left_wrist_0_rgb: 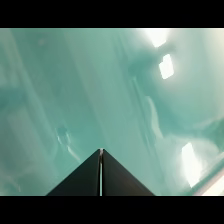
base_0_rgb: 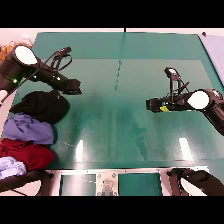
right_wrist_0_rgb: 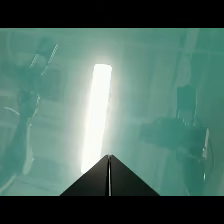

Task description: Fold the shirts.

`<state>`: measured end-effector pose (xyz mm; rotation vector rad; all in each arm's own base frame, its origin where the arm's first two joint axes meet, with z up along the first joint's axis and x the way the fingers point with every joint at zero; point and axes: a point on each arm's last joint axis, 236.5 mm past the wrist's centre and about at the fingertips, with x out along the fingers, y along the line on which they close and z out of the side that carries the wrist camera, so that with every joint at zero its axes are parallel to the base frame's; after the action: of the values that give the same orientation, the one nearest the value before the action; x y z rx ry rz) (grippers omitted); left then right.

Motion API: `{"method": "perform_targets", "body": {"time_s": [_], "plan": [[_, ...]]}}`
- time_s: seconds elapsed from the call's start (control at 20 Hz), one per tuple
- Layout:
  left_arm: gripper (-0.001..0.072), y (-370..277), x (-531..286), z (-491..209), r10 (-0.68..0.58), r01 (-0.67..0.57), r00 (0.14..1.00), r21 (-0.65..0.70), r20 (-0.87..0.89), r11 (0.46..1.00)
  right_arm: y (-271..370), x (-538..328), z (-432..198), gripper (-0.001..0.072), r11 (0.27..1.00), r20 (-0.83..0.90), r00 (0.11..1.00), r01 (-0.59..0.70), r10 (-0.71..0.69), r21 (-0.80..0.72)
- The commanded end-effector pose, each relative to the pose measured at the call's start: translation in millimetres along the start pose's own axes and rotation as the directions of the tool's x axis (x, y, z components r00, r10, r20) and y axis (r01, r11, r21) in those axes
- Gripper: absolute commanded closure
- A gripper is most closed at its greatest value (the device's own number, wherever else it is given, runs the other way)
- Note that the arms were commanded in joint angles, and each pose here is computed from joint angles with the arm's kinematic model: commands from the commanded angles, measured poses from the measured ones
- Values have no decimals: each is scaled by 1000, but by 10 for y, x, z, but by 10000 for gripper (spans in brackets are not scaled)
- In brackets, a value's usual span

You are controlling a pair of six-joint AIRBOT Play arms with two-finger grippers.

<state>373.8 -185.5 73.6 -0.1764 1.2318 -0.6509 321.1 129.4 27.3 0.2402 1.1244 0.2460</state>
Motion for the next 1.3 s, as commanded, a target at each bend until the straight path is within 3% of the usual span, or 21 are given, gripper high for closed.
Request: {"method": "perform_targets", "body": {"time_s": [0.0, 0.1, 0.15, 0.25, 0.3, 0.35, 0.55, 0.7, 0.85, 0.9, 1.0, 1.05, 1.25], "plan": [[683, 99, -23, 286, 41, -41, 992, 1, 121, 999, 13, 3, 67, 697, 1000, 28, 1000, -5, 5, 1], [683, 547, -89, 321, 230, -240, 964, 59, 136, 969, 13, 2, 72, 695, 1000, 31, 1000, -5, 5, 0], [629, 881, -188, 267, 372, -383, 921, 110, 113, 917, 12, 2, 73, 677, 1000, 31, 1000, -5, 5, 0], [-13, 1417, -476, 215, 596, -602, 798, 190, 92, 776, 15, 3, 93, 558, 1000, 39, 999, -6, 6, 0], [-10, 1598, -598, 233, 668, -673, 737, 203, 104, 711, 18, 2, 112, 549, 1000, 47, 999, -7, 7, 0], [-10, 1752, -655, 230, 711, -714, 695, 219, 109, 665, 21, 1, 134, 497, 1000, 56, 998, -8, 8, 0], [-10, 2391, -503, -299, 728, -724, 678, 80, -102, 685, 26, -3, 185, 315, 1000, 78, 997, -11, 11, 0], [-10, 2765, -469, -782, 701, -730, 662, -16, -266, 683, 26, -3, 186, 299, 1000, 79, 997, -11, 11, 0], [-8, 2873, -216, -1174, 600, -676, 709, -116, -369, 727, 27, -4, 188, 303, 1000, 79, 997, -12, 12, 0], [52, 2839, -127, -1260, 562, -651, 731, -150, -387, 744, 27, -4, 188, 315, 1000, 79, 997, -12, 12, 0], [659, 2755, -48, -1344, 526, -615, 745, -117, -410, 780, 28, -7, 193, 376, 1000, 80, 997, -12, 12, 0], [683, 2728, -72, -1334, 521, -606, 746, -98, -415, 789, 31, -13, 199, 479, 1000, 82, 997, -12, 12, 0], [685, 2455, -406, -805, 530, -582, 792, -112, -305, 806, 58, -82, 295, 554, 1000, 107, 994, -17, 17, -3]]}}
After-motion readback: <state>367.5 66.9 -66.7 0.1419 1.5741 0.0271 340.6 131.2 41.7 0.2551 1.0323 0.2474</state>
